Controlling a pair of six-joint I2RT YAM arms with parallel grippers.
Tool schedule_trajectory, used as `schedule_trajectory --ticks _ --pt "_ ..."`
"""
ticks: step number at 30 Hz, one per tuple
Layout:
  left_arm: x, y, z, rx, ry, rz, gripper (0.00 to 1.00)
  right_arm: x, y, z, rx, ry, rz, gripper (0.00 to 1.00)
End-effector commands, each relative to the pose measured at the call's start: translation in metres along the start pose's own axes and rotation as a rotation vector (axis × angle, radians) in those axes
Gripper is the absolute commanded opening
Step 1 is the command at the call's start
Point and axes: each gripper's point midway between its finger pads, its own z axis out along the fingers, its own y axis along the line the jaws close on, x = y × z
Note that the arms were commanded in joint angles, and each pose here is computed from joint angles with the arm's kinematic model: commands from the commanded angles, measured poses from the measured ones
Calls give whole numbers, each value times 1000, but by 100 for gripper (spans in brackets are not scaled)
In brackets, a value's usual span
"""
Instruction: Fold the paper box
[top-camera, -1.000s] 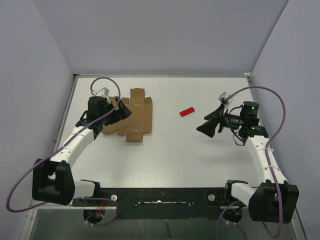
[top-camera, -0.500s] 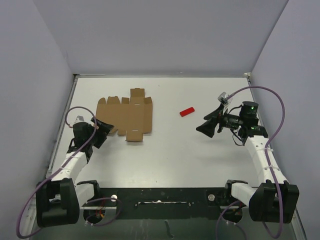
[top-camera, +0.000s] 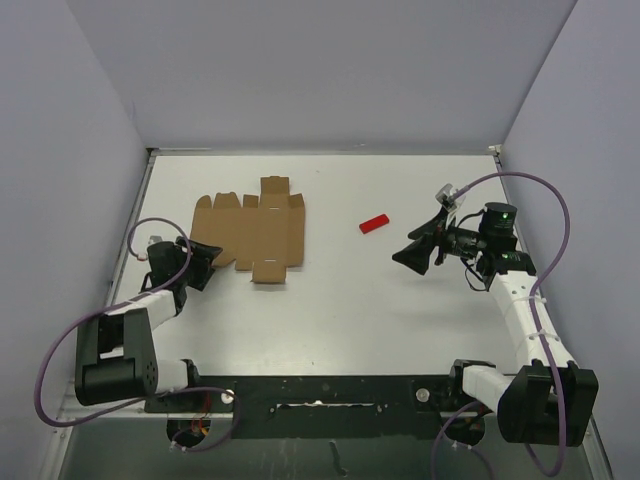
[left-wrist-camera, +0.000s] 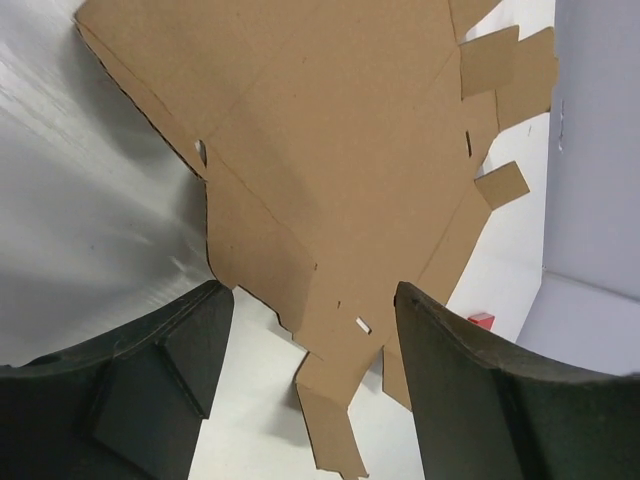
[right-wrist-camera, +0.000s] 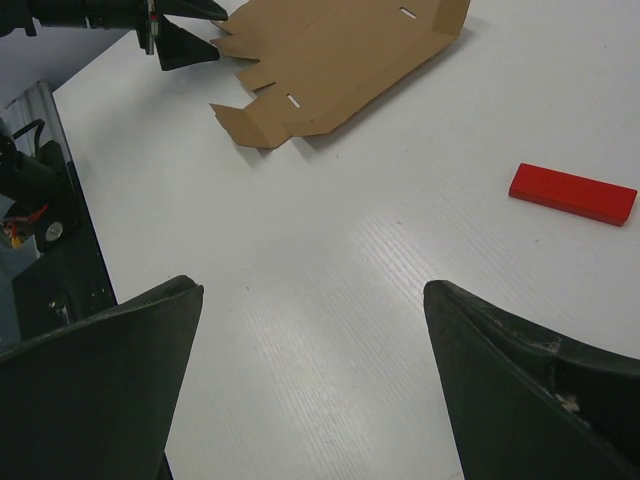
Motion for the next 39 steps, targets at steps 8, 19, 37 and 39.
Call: schedule_trajectory --ticks 8,19,37,39 --pt "-17 3 28 12 -49 -53 47 -11 -1 2 -1 -19 -63 98" --pt "-15 -3 32 45 -26 -38 9 -12 -1 2 1 -19 -67 98" --pt "7 -123 -48 470 52 437 0 -15 7 2 -44 -37 -93 98" --pt "20 -135 -54 518 86 506 0 -15 10 2 -58 -41 -99 98"
